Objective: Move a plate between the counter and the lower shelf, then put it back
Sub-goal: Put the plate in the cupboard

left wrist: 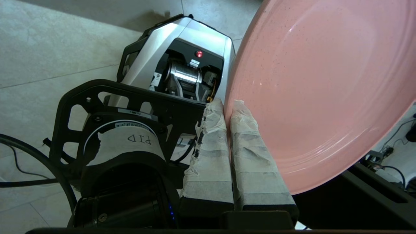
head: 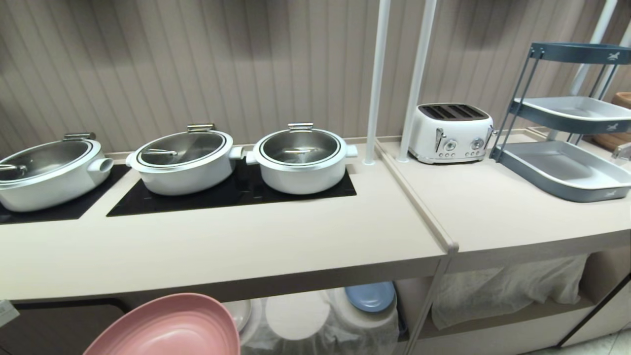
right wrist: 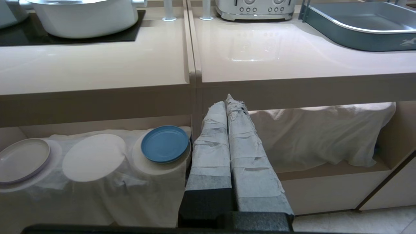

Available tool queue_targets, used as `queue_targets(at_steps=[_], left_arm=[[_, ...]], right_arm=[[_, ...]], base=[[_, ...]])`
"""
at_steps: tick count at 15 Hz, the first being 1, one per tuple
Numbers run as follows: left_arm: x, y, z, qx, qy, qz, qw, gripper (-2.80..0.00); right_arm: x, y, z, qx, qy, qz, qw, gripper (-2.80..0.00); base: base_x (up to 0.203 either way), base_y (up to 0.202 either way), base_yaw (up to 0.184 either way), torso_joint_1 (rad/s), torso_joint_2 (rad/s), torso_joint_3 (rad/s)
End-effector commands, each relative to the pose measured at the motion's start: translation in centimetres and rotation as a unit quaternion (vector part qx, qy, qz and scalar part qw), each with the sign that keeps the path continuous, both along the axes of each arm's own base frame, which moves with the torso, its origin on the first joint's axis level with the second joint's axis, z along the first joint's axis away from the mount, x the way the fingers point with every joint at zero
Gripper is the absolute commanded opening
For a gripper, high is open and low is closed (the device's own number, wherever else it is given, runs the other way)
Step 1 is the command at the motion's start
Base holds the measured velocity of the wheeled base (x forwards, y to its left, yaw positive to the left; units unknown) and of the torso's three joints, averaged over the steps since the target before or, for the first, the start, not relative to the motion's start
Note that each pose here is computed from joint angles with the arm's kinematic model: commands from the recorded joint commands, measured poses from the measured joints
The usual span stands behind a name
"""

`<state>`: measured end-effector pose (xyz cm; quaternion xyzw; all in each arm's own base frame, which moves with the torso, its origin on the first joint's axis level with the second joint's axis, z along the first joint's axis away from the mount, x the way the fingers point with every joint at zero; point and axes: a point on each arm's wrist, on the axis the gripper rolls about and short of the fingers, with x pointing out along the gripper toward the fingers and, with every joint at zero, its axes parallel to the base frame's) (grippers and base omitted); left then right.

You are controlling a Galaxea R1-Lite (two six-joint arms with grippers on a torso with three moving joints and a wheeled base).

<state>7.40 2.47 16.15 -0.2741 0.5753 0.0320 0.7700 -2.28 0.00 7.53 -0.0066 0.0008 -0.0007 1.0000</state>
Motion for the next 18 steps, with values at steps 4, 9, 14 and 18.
queue_targets(at_steps=[4, 9, 14, 18], left_arm=[[-0.02, -0.02, -0.01, -0.002, 0.003, 0.0, 1.0, -2.8], [0.15, 0.08, 0.19, 0.003, -0.001, 0.0, 1.0, -2.8], [-0.09, 0.04, 0.33, 0.008, -0.007, 0.005, 0.9999, -2.8], [-0.22, -0.05, 0.45, 0.012, -0.013, 0.003, 0.9998, -2.8]], right_arm=[[0.0, 0.0, 0.02, 0.0, -0.001, 0.0, 1.0, -2.8], [0.0, 0.0, 0.0, 0.0, 0.0, 0.0, 1.0, -2.8], [0.0, 0.0, 0.0, 0.0, 0.0, 0.0, 1.0, -2.8], [0.0, 0.0, 0.0, 0.0, 0.0, 0.0, 1.0, -2.8]], base=[[0.0, 0.0, 0.0, 0.0, 0.0, 0.0], [0.0, 0.0, 0.0, 0.0, 0.0, 0.0], [0.0, 0.0, 0.0, 0.0, 0.0, 0.0], [0.0, 0.0, 0.0, 0.0, 0.0, 0.0]])
